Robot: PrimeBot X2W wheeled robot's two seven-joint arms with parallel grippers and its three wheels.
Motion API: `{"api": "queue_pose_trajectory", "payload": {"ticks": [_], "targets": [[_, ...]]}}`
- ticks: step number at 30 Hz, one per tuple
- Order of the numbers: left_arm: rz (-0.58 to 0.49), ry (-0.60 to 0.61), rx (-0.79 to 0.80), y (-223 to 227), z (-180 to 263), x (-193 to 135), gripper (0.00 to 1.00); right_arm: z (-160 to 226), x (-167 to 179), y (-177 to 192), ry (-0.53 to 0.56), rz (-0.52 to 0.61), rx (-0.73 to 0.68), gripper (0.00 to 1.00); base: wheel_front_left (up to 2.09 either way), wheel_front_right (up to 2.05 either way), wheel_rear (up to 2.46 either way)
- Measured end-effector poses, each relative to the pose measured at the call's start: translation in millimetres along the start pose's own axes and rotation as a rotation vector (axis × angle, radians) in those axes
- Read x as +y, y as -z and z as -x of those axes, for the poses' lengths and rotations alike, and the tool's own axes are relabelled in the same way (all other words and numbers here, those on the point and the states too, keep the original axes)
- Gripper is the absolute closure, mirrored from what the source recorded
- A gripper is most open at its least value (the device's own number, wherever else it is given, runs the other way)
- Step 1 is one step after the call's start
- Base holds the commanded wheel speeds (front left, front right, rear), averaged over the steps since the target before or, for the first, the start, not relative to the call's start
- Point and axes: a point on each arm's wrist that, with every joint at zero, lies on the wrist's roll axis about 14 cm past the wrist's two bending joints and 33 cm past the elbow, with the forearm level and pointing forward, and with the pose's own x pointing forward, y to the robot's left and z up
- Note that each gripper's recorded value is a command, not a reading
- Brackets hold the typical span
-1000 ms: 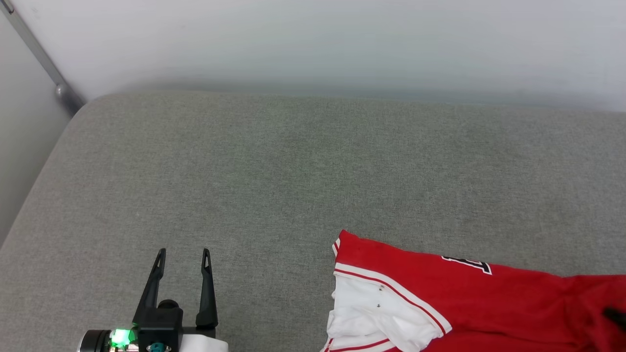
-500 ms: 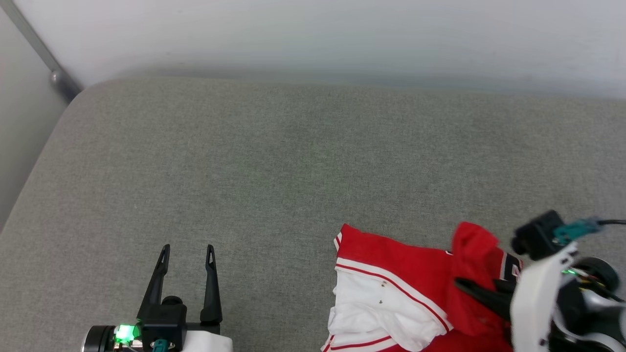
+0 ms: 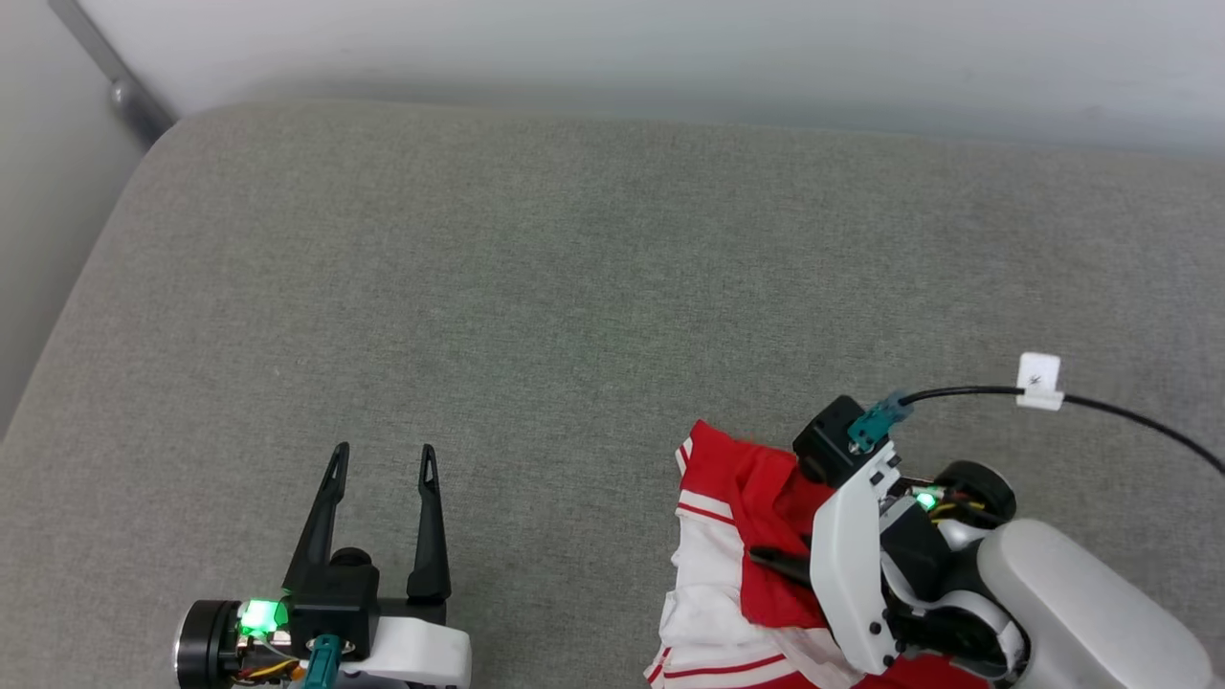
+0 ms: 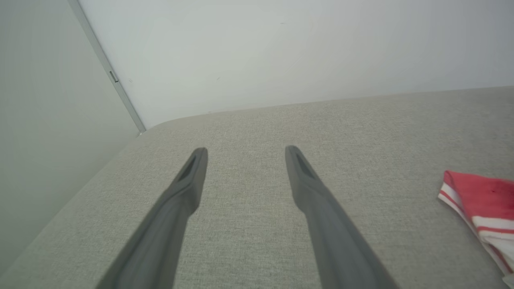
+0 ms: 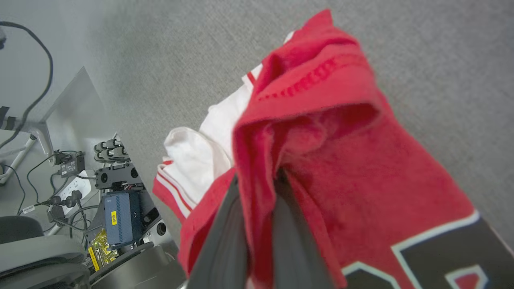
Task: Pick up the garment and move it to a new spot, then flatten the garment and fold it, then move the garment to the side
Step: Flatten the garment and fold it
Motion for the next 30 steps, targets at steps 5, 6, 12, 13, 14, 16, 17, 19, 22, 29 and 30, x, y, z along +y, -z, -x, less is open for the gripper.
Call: {"api": "queue_pose_trajectory", "payload": {"ticks": [5, 6, 12, 13, 14, 16, 17, 19, 22, 29, 30], "targets": [[-0.003, -0.012, 0.011, 3.2, 0.5, 3.9, 0.0, -17.8, -0.6, 21.3, -0.012, -0.015, 0.06, 1.0, 0.0, 0.0, 0.0], [-0.004, -0.014, 0.01, 3.0, 0.4, 4.6, 0.0, -18.5, -1.0, 21.4, -0.01, -0.011, 0.055, 1.0, 0.0, 0.0, 0.0], [0.003, -0.006, -0.011, -3.5, 2.6, 2.2, 0.0, -3.8, -0.6, -1.5, 0.02, 0.079, -0.066, 0.0, 0.0, 0.0, 0.0], [0.004, -0.005, -0.012, -4.1, 4.5, 2.0, 0.0, 2.8, -2.3, -10.1, 0.034, 0.105, -0.107, 0.0, 0.0, 0.0, 0.0], [0.005, -0.003, -0.015, -5.1, 6.1, 1.8, 0.0, 11.3, -5.6, -21.5, 0.053, 0.122, -0.164, 0.0, 0.0, 0.0, 0.0], [0.012, 0.004, -0.038, -12.1, 9.4, 0.8, 0.0, 54.3, -22.9, -68.8, 0.15, 0.163, -0.417, 0.0, 0.0, 0.0, 0.0], [0.016, 0.008, -0.041, -13.2, 10.3, -0.1, 0.0, 67.3, -29.8, -78.6, 0.187, 0.176, -0.476, 0.0, 0.0, 0.0, 0.0], [0.023, 0.017, -0.053, -17.1, 10.7, -2.4, 0.0, 94.9, -46.8, -93.0, 0.269, 0.176, -0.598, 0.0, 0.0, 0.0, 0.0], [0.029, 0.03, -0.063, -20.2, 12.7, -6.5, 0.0, 134.1, -72.3, -101.4, 0.407, 0.179, -0.747, 0.0, 0.0, 0.0, 0.0], [0.036, 0.045, -0.084, -26.8, 13.8, -10.0, 0.0, 188.6, -105.5, -83.3, 0.663, 0.165, -0.968, 0.0, 0.0, 0.0, 0.0], [0.037, 0.046, -0.085, -27.0, 14.7, -10.3, 0.0, 192.6, -106.6, -78.5, 0.686, 0.153, -0.993, 0.0, 0.0, 0.0, 0.0]]}}
